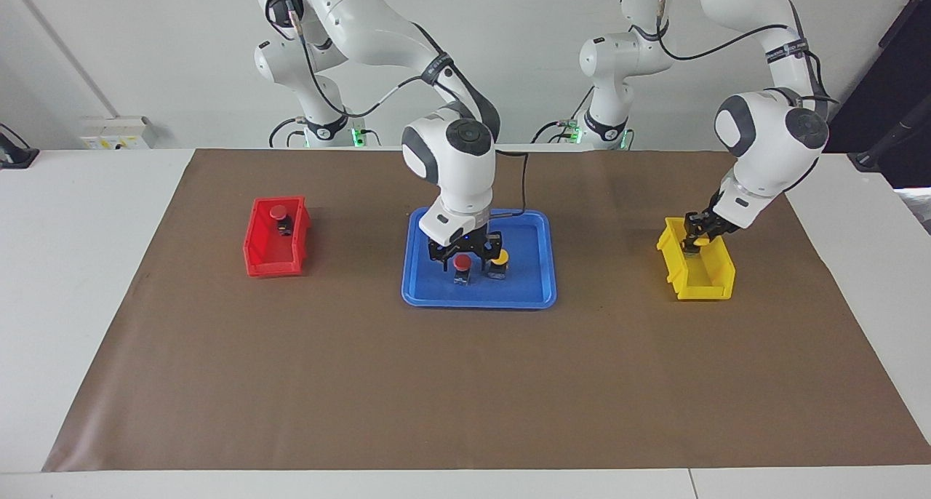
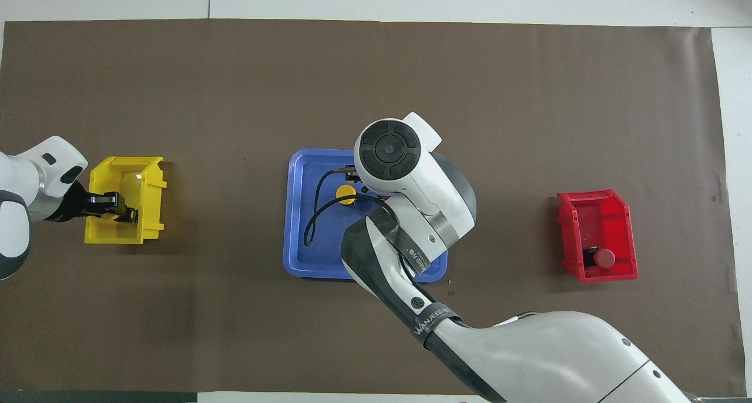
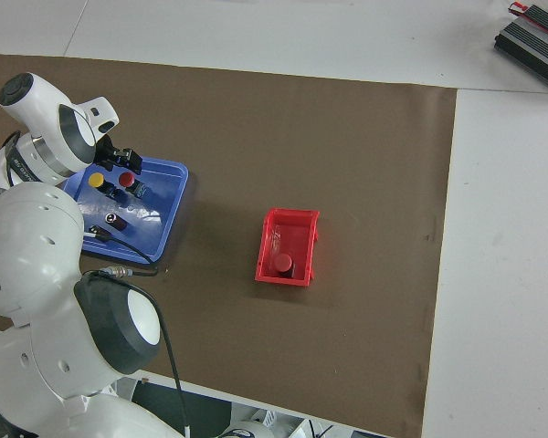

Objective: Sort red and yellow buttons by color

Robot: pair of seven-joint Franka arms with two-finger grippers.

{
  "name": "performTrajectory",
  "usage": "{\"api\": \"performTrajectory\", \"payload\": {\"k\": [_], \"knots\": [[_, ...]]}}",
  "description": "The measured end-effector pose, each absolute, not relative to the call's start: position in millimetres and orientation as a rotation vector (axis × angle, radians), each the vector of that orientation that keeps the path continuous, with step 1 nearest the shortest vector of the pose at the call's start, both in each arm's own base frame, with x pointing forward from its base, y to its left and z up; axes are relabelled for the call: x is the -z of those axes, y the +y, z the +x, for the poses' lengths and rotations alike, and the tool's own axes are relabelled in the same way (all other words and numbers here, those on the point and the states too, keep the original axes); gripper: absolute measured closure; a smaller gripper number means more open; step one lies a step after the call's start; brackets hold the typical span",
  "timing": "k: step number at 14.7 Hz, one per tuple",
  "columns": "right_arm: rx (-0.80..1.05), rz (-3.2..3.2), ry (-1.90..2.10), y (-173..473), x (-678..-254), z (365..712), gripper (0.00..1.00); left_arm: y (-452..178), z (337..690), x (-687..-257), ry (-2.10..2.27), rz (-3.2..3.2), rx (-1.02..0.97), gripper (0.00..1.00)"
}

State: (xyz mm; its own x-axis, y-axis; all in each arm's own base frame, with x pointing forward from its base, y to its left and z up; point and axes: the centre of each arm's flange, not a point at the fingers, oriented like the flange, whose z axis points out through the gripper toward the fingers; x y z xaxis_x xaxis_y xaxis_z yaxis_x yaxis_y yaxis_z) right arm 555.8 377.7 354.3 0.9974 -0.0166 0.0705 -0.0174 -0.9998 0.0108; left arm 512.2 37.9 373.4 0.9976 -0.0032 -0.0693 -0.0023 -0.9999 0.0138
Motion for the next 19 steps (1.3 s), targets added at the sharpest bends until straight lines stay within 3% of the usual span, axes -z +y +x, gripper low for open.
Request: {"api": "performTrajectory", "payload": {"k": [8,10,11,15,16,19], "knots": [[-0.121,3.137,-0.032,373,-335,545,0.33,36,506,-361,-0.027,3.127,0.09,0.58],[-0.124,3.138,-0.031,373,-336,545,0.33,36,506,-363,-0.037,3.128,0.084,0.53],[-0.124,3.138,-0.031,373,-337,545,0.35,35,507,-366,-0.042,3.128,0.075,0.5],[-0.122,3.139,-0.028,374,-337,543,0.43,30,518,-403,-0.066,3.129,0.061,0.05],[-0.122,3.139,-0.026,374,-337,543,0.43,28,522,-419,-0.073,3.13,0.052,0.0],[-0.122,3.139,-0.026,374,-337,543,0.45,19,527,-475,-0.104,3.13,0.041,0.0]]}}
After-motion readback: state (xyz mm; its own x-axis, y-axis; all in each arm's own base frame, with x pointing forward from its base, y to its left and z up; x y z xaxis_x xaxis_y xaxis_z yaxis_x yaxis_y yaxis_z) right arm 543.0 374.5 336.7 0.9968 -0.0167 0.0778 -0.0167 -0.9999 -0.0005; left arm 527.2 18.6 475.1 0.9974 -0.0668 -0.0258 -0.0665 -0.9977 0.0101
